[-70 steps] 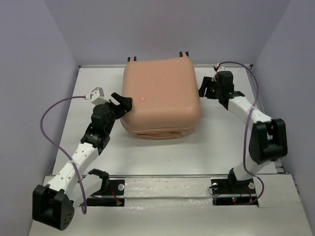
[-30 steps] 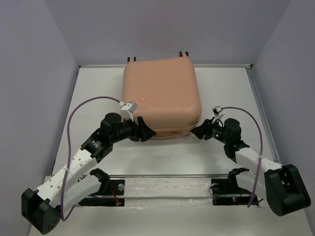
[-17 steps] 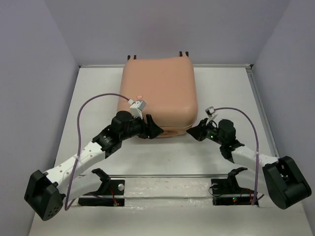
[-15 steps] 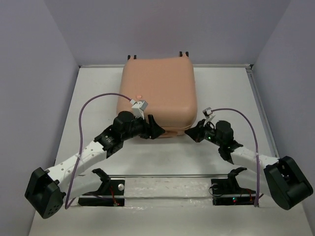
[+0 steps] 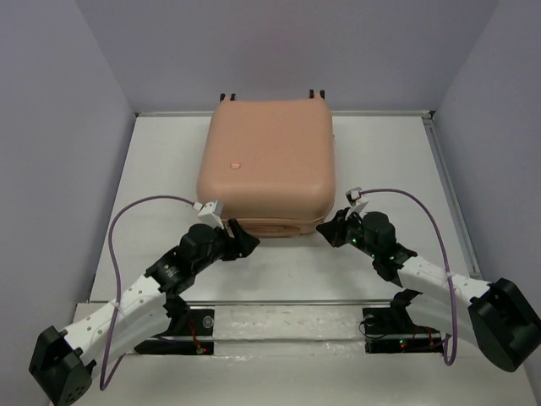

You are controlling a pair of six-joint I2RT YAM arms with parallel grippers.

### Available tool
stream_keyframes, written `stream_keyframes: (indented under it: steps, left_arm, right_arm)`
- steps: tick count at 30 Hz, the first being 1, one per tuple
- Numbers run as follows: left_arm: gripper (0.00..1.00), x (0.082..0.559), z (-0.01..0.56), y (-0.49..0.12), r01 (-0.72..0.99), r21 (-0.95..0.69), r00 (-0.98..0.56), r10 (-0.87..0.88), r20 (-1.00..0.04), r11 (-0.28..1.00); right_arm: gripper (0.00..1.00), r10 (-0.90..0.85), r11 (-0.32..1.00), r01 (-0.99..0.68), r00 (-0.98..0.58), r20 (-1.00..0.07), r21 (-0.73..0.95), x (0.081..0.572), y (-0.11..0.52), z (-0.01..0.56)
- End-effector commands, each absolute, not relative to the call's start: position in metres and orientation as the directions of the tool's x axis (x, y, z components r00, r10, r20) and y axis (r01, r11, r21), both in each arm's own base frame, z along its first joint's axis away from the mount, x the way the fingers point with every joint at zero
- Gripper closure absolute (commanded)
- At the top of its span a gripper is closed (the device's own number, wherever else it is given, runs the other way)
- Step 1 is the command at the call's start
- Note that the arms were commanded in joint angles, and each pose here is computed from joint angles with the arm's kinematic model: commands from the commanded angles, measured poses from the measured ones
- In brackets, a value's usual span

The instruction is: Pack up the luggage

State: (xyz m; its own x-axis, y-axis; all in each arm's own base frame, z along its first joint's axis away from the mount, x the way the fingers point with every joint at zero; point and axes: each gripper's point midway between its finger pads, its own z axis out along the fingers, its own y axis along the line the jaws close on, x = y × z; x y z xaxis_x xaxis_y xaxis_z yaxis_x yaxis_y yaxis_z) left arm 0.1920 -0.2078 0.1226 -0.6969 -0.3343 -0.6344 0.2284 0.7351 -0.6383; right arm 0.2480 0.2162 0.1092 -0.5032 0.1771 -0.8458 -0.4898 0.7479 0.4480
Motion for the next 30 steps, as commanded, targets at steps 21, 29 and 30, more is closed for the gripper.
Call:
stream_keyframes:
  steps: [21, 29, 30]
  left_arm:
    - [0.32, 0.248, 0.128, -0.172, -0.046, -0.922, -0.329, -0.877, -0.349, 0.384]
    - [0.39, 0.258, 0.116, -0.187, -0.059, -0.917, -0.359, -0.865, -0.350, 0.395]
    - [0.39, 0.258, 0.115, -0.189, -0.062, -0.915, -0.363, -0.863, -0.351, 0.398]
  right_arm:
    - [0.93, 0.236, 0.714, -0.511, -0.469, -0.851, 0.480, 0.252, 0.224, 0.132]
    - [0.93, 0.249, 0.693, -0.525, -0.469, -0.847, 0.494, 0.247, 0.226, 0.137]
    - [0.93, 0.251, 0.692, -0.527, -0.466, -0.849, 0.494, 0.247, 0.226, 0.138]
